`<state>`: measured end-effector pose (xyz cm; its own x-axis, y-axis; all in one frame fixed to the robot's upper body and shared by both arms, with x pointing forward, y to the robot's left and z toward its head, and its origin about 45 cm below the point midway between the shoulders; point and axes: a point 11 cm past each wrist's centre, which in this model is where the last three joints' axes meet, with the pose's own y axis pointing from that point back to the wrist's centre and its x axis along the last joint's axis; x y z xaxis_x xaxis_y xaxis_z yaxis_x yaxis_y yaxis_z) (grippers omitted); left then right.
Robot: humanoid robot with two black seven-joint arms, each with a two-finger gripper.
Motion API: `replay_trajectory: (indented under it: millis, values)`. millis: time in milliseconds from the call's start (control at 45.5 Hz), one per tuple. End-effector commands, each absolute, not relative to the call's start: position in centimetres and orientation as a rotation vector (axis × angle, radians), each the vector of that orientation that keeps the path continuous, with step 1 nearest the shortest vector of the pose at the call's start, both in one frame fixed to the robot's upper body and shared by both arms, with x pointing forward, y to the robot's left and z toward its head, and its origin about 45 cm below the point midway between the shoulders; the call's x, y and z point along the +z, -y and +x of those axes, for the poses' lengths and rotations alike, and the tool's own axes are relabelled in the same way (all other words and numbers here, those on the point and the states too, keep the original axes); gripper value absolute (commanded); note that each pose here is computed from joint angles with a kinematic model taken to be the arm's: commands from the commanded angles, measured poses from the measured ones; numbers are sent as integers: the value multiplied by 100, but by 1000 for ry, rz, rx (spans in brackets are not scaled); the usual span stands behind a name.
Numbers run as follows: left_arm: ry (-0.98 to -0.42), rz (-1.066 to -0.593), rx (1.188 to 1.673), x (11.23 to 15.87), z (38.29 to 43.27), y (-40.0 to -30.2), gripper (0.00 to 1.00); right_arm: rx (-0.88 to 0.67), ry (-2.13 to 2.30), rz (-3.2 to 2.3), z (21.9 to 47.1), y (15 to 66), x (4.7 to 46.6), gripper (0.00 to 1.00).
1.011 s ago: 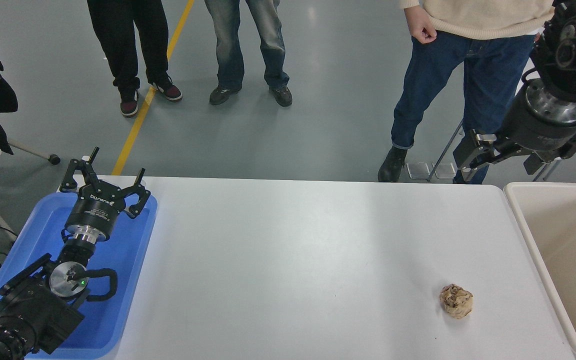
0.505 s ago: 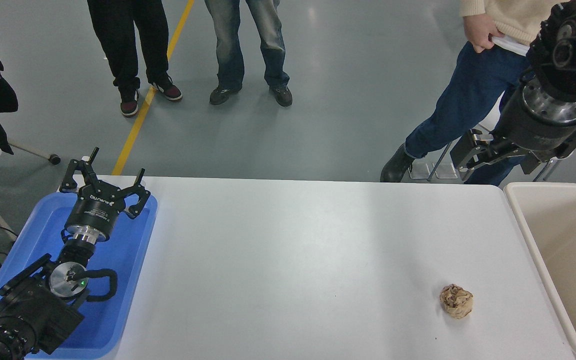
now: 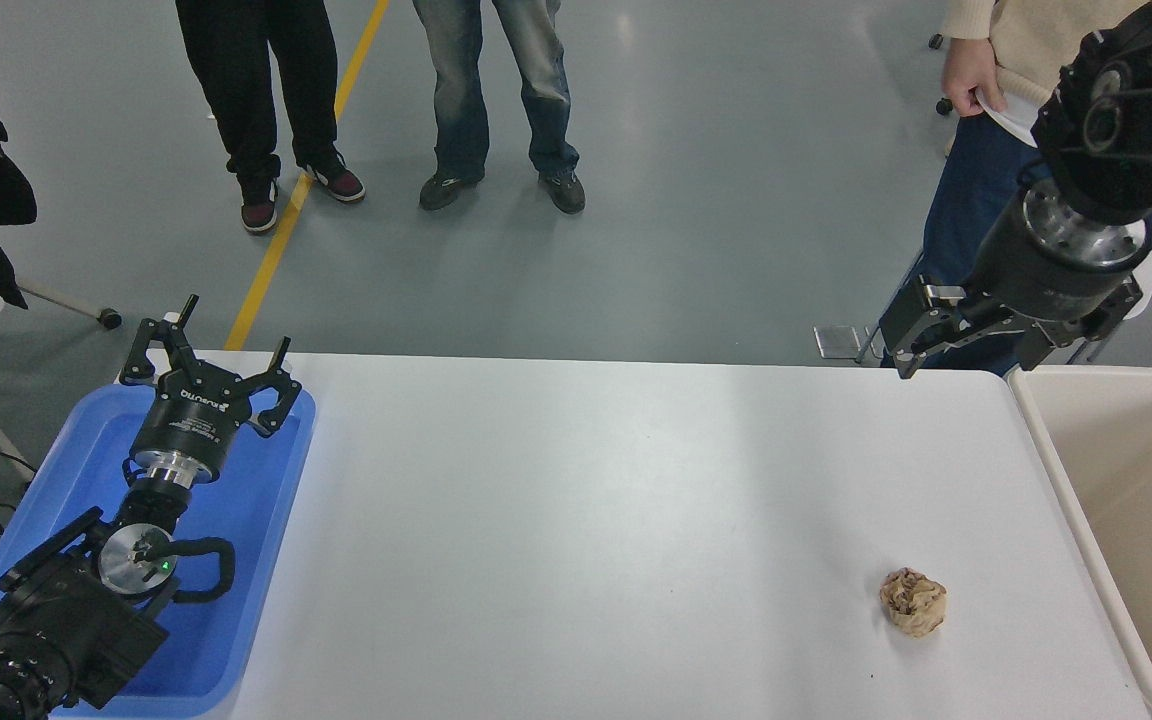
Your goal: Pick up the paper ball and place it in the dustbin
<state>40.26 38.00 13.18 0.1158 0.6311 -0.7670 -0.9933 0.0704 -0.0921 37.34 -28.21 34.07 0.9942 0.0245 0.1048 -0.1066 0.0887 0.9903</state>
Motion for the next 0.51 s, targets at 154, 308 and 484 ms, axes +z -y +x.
replay_trajectory:
  millis: [154,308,484]
  values:
    - [-636,-722,1352,1321,4027,-3797,100,-17,-45,1526,3486,2773,2629,100]
    - [-636,-721,1354,1318,4025,-3801,100,26,-11,1508,3498,2807,2423,100]
    - [-636,-720,1355,1317,4025,-3802,100,86,-70,1445,3286,2999,1831,100]
